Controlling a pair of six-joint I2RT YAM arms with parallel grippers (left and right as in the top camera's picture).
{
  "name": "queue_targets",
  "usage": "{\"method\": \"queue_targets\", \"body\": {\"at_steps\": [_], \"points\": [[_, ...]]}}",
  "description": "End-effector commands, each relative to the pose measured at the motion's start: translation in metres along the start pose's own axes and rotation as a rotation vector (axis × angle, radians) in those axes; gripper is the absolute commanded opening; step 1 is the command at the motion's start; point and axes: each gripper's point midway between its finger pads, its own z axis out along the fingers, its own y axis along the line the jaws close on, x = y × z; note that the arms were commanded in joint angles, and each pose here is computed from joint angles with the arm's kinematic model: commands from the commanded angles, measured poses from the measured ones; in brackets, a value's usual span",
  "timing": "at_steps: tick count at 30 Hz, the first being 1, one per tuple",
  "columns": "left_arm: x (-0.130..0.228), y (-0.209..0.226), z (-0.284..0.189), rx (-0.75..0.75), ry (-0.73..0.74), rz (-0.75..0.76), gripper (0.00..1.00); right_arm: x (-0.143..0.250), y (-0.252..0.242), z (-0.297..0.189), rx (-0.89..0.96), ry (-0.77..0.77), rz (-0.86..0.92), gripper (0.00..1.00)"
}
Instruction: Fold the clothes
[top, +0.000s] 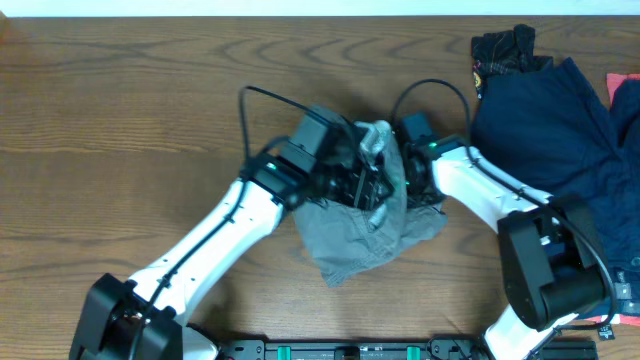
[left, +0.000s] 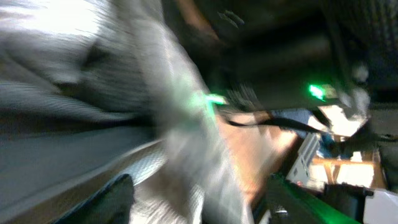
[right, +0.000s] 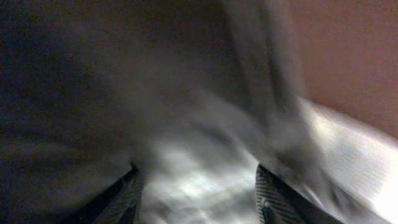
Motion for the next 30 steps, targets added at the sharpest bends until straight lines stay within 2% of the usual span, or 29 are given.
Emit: {"method": "queue_targets", "body": {"at_steps": [1, 3, 6, 9, 13, 16, 19, 23, 26, 30], "points": [[-0.04, 0.019, -0.03, -0.043, -0.132, -0.02, 0.73, -0.027, -0.041, -0.046, 0.112, -0.133, 0.165, 0.59], [-0.057, 0.043, -0.044, -0.099, -0.2, -0.047, 0.73, -0.04, -0.054, -0.08, 0.113, -0.214, 0.205, 0.61], [-0.07, 0.089, -0.06, -0.259, -0.274, -0.106, 0.73, -0.053, -0.057, -0.132, 0.044, -0.341, 0.222, 0.64], [-0.072, 0.126, -0.063, -0.381, -0.29, -0.15, 0.73, -0.052, -0.026, -0.166, -0.125, -0.411, 0.089, 0.61], [-0.06, 0.155, -0.044, -0.43, -0.227, -0.195, 0.73, -0.021, 0.04, -0.185, -0.408, -0.357, -0.146, 0.6], [-0.044, 0.17, -0.02, -0.412, -0.144, -0.235, 0.72, 0.006, 0.063, -0.174, -0.449, -0.258, -0.244, 0.6], [-0.026, 0.183, -0.001, -0.408, -0.069, -0.275, 0.71, 0.025, 0.057, -0.147, -0.335, -0.163, -0.257, 0.6], [0.002, 0.201, 0.011, -0.445, 0.04, -0.311, 0.61, 0.044, 0.037, -0.105, -0.204, -0.051, -0.198, 0.59], [0.03, 0.214, 0.006, -0.535, 0.132, -0.36, 0.49, 0.061, 0.025, -0.076, -0.17, 0.029, -0.162, 0.57], [0.064, 0.214, -0.006, -0.59, 0.258, -0.425, 0.46, 0.053, 0.0, -0.042, -0.074, -0.011, -0.115, 0.57]]}}
